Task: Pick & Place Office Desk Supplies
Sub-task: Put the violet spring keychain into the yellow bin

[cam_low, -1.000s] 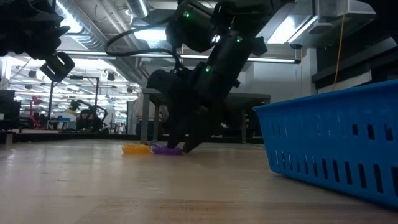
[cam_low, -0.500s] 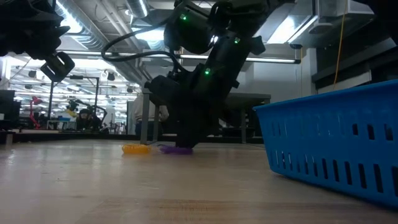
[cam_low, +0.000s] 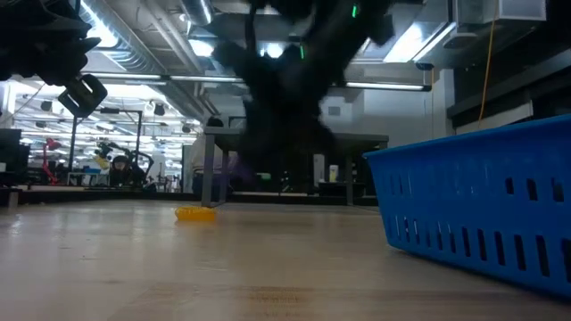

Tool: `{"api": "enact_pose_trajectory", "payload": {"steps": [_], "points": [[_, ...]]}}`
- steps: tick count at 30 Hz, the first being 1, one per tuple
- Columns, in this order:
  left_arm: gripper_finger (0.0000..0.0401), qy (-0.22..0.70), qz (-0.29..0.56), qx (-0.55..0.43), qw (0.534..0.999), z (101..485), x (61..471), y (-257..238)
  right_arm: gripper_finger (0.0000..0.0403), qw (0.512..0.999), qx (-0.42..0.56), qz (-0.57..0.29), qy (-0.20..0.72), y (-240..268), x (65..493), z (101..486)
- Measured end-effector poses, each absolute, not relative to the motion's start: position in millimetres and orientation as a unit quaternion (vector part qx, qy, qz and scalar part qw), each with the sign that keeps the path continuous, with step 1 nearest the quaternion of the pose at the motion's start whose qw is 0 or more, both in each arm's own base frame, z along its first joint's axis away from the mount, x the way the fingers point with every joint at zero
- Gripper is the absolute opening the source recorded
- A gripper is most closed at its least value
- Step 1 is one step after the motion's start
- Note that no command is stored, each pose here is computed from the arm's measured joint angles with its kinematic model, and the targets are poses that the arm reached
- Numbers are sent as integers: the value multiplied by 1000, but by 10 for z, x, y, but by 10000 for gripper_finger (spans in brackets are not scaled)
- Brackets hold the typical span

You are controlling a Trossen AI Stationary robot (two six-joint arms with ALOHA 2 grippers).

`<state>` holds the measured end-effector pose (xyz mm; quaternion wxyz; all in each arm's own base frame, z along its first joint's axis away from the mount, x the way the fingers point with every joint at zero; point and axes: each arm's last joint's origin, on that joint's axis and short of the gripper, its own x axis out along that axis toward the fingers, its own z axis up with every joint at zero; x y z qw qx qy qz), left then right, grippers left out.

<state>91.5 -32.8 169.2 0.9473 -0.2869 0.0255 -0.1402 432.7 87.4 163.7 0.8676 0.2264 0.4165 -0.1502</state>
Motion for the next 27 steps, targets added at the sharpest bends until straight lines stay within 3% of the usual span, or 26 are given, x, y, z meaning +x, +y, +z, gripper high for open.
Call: {"api": "enact_pose_trajectory", "payload": {"steps": [8, 13, 18, 27], "points": [[54, 26, -140, -287, 947, 1692, 915, -328, 3, 930, 223, -12, 291, 1320, 4273, 2284], [54, 25, -140, -287, 947, 1692, 915, -328, 3, 939, 200, 9, 279, 1551, 4006, 2639], [54, 25, -140, -287, 947, 1692, 915, -328, 4, 938, 171, -45, 298, 1756, 3539, 2941], [54, 26, -140, -287, 947, 1691, 917, -328, 5, 917, 158, -232, 284, 1949, 2407, 3267]]}}
